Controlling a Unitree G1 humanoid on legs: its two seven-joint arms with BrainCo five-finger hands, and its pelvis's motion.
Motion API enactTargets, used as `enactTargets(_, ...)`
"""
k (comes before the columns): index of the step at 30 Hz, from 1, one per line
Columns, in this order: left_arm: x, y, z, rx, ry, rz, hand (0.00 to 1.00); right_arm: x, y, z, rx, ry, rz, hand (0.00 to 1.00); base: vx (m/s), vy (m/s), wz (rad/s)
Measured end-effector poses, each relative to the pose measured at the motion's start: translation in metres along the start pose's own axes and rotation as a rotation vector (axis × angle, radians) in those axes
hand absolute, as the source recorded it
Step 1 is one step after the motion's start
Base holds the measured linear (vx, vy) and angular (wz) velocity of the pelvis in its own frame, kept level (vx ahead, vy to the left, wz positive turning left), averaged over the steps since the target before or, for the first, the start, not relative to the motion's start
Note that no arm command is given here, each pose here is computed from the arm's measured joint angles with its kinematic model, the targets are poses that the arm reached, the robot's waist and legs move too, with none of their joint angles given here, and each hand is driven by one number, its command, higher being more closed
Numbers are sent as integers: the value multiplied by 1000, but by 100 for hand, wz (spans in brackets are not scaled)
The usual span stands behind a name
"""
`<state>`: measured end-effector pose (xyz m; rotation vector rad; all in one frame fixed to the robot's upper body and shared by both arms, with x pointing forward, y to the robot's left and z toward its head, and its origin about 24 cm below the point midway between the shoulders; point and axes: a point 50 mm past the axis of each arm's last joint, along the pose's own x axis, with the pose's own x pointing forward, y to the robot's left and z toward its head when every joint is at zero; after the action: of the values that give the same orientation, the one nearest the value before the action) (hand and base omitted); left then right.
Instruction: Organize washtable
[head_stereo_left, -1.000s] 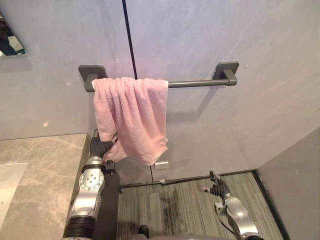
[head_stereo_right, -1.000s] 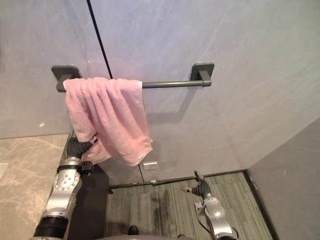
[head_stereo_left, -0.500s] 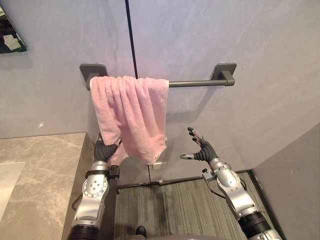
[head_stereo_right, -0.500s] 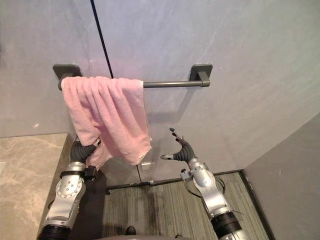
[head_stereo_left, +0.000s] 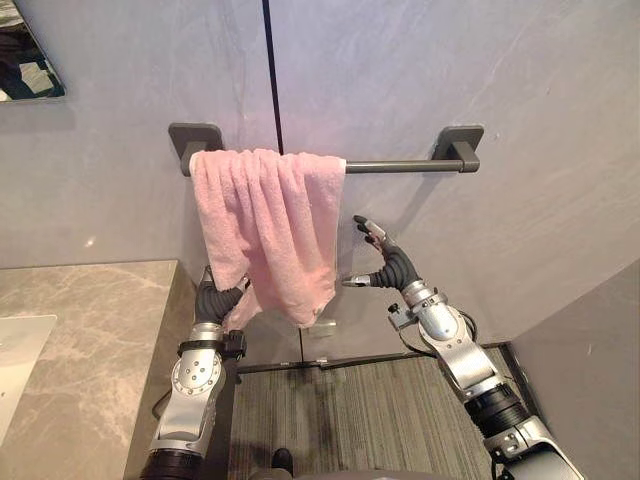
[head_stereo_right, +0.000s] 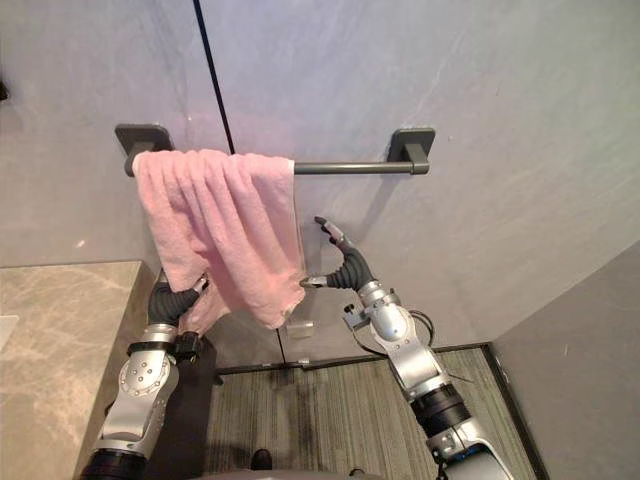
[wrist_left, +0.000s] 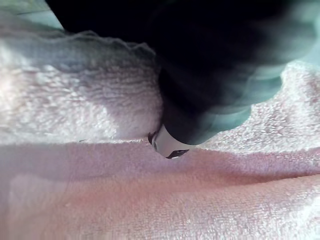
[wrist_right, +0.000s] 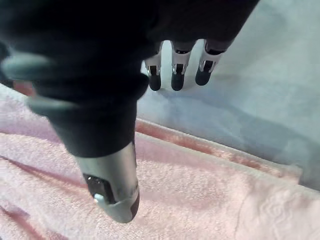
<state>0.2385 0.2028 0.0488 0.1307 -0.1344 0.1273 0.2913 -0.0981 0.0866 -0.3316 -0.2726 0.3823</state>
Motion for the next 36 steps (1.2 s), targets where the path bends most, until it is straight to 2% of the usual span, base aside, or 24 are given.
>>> enactTargets(22,10,-9,9,-48,-37,-27,100,30,14,7,-1,-10,109,0,-15,-5,0)
enactTargets(23,10,-9,9,-48,-37,-27,100,30,15,8,0,-12,113,100,0,0,0)
enactTargets(36,14,-8,13,-41,-60,-32,100,41,16,15,16,-28,149,100,-25,-17,3)
